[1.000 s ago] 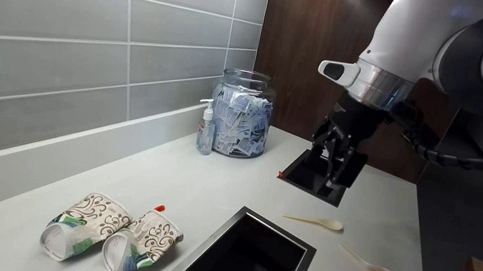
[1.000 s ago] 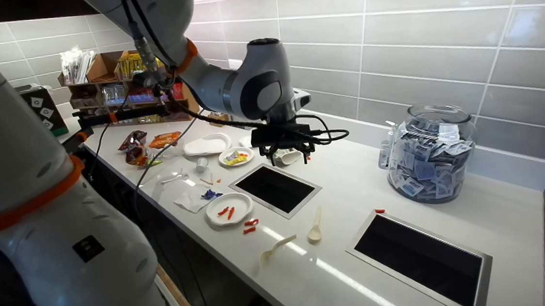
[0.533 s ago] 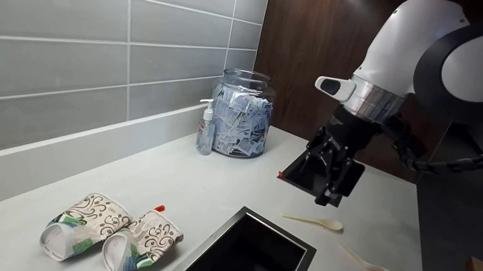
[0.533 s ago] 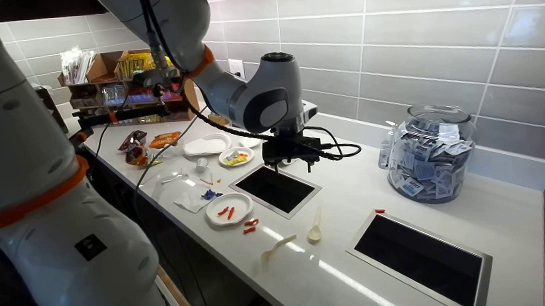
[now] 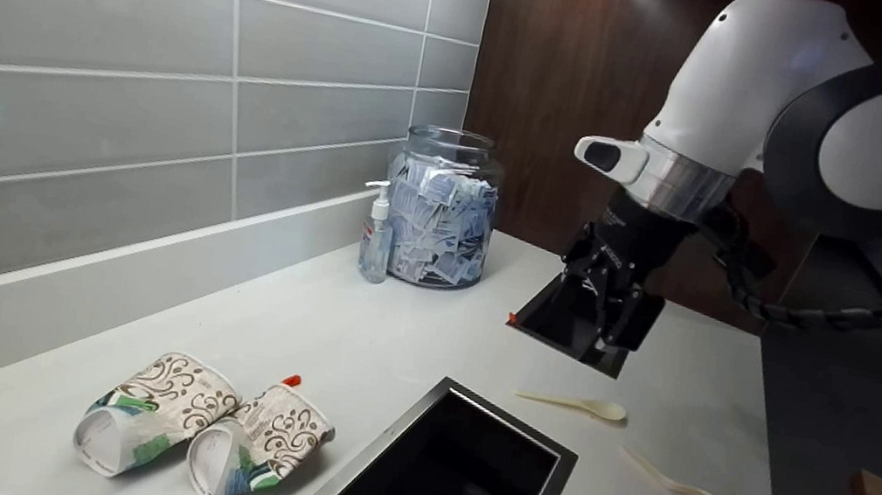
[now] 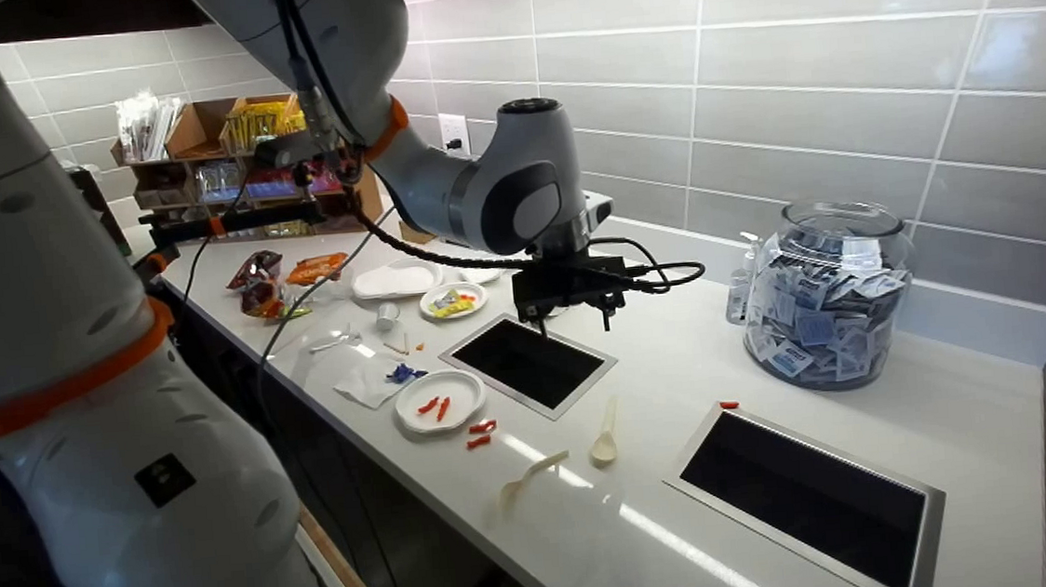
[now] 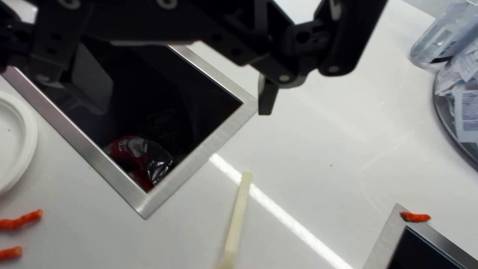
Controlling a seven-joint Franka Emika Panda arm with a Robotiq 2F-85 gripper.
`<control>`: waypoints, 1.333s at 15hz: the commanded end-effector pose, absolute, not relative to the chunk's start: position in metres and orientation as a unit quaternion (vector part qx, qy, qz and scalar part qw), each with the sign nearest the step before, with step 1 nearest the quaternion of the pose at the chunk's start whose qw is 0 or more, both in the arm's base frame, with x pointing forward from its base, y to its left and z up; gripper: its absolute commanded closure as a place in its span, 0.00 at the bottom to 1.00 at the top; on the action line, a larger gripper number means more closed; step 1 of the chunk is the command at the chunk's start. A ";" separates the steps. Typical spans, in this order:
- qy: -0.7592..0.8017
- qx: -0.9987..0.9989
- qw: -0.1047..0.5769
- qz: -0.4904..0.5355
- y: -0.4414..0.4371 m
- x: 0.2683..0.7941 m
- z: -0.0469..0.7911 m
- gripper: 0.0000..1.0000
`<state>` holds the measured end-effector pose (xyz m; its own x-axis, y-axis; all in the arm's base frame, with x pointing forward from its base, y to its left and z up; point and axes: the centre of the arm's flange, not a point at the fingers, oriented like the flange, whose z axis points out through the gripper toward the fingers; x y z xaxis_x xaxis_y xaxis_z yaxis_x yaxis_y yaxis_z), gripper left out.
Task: Use the spoon to push the corn snacks into the hole on the table
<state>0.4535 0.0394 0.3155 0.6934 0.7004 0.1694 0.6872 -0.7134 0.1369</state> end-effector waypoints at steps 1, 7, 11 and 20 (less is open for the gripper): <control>0.372 0.921 0.088 0.078 0.015 0.454 0.299 0.00; 0.352 0.932 0.077 0.034 -0.005 0.456 0.273 0.00; 0.344 0.937 0.066 0.011 -0.001 0.455 0.250 0.00; 0.342 0.939 0.023 0.007 0.002 0.464 0.212 0.00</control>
